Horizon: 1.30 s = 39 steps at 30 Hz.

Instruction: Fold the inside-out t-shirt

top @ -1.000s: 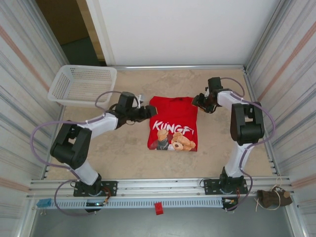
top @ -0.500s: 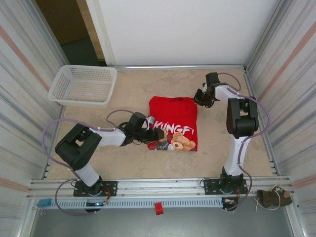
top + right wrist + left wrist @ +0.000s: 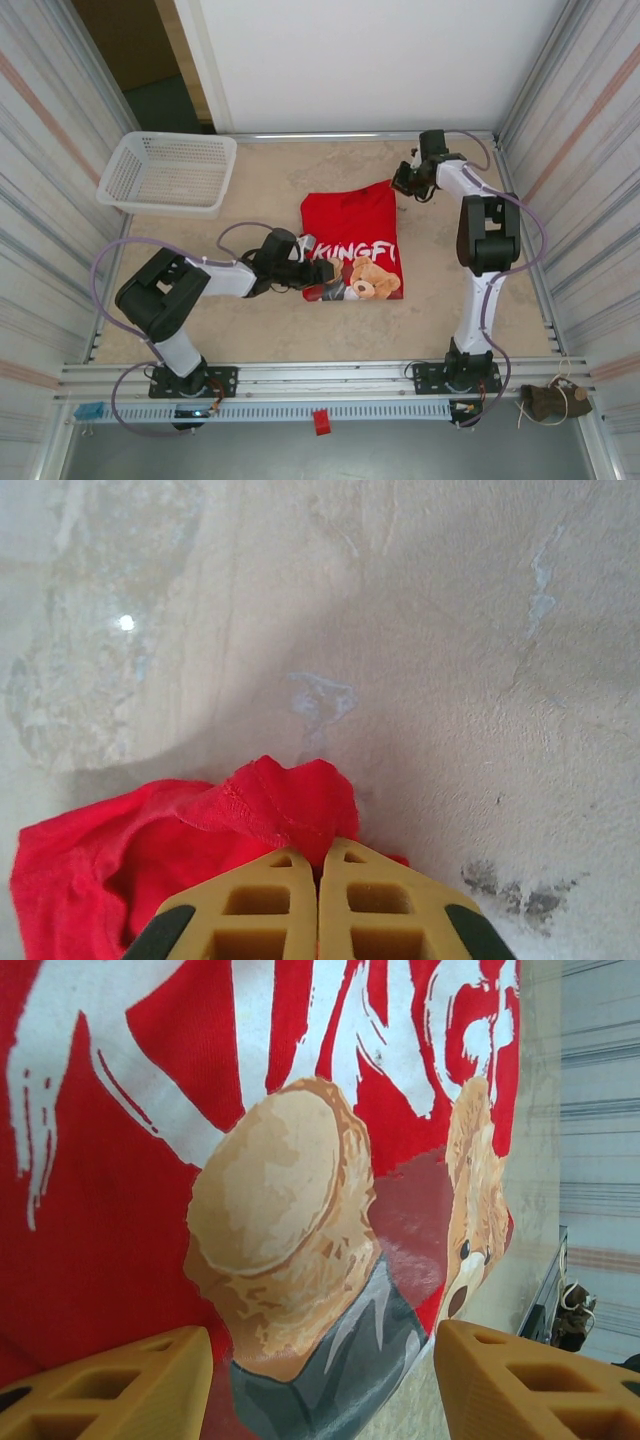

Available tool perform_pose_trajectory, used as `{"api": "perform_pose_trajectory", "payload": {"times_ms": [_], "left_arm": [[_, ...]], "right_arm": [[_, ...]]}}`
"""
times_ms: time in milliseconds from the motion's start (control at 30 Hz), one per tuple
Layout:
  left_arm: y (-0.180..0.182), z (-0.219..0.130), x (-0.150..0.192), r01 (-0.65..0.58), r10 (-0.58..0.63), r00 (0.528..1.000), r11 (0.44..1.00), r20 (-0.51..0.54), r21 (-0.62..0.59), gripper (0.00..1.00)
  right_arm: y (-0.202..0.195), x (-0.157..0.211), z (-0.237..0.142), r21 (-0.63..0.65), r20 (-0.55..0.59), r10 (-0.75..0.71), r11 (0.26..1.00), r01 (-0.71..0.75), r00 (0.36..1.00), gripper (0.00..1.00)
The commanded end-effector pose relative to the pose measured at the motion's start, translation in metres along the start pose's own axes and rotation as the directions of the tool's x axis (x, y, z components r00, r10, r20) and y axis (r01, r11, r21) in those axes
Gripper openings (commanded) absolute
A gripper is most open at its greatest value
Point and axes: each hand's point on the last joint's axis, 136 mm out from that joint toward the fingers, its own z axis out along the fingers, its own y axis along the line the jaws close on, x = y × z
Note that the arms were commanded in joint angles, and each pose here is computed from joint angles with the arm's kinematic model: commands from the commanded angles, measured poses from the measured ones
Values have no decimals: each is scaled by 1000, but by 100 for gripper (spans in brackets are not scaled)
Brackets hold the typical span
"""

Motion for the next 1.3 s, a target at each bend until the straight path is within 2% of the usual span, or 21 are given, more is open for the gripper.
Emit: {"api": "perform_pose_trajectory", "payload": {"times_ms": [0, 67, 100, 267, 400, 567, 800, 967, 1033, 1133, 1167, 1267], "left_arm": [[37, 4, 35, 38, -50, 994, 992, -96, -124, 61], [26, -1, 29, 26, -36, 995, 994, -88, -107, 61], [17, -5, 23, 11, -19, 997, 995, -75, -96, 61], [-46, -43, -33, -89, 91, 995, 995, 37, -41, 66], [-71, -54, -91, -153, 154, 984, 988, 95, -16, 68], [-44, -24, -142, -132, 133, 988, 991, 74, -12, 69], [7, 9, -167, -90, 95, 993, 994, 73, -68, 68], [36, 17, -175, -60, 71, 994, 991, 86, -122, 68], [28, 9, -183, -80, 91, 991, 990, 98, -116, 68], [-7, -21, -201, -148, 159, 975, 985, 153, -84, 70], [-17, -34, -206, -165, 178, 969, 983, 174, -87, 71], [-15, -60, -207, -144, 164, 972, 982, 169, -124, 74]], "right_arm": [[-13, 3, 10, 19, -23, 34, 999, -33, 999, 30], [-18, 6, 3, 33, -15, 36, 999, -35, 999, 43], [-19, 6, -4, 35, -2, 39, 999, -38, 999, 46], [-2, 5, -57, -17, 95, 31, 999, -29, 995, 46], [21, 23, -67, -90, 88, 32, 996, -24, 996, 46], [38, 68, -44, -138, -1, 57, 989, -56, 998, 46], [39, 136, -34, -145, -48, 78, 986, -84, 996, 46], [14, 162, -24, -83, -72, 111, 990, -117, 991, 45], [14, 157, -28, -98, -73, 117, 988, -124, 990, 45], [25, 129, -57, -142, -5, 76, 987, -76, 997, 47], [28, 118, -68, -134, 26, 48, 990, -44, 998, 52], [26, 89, -89, -85, 85, -15, 996, 22, 996, 64]]}}
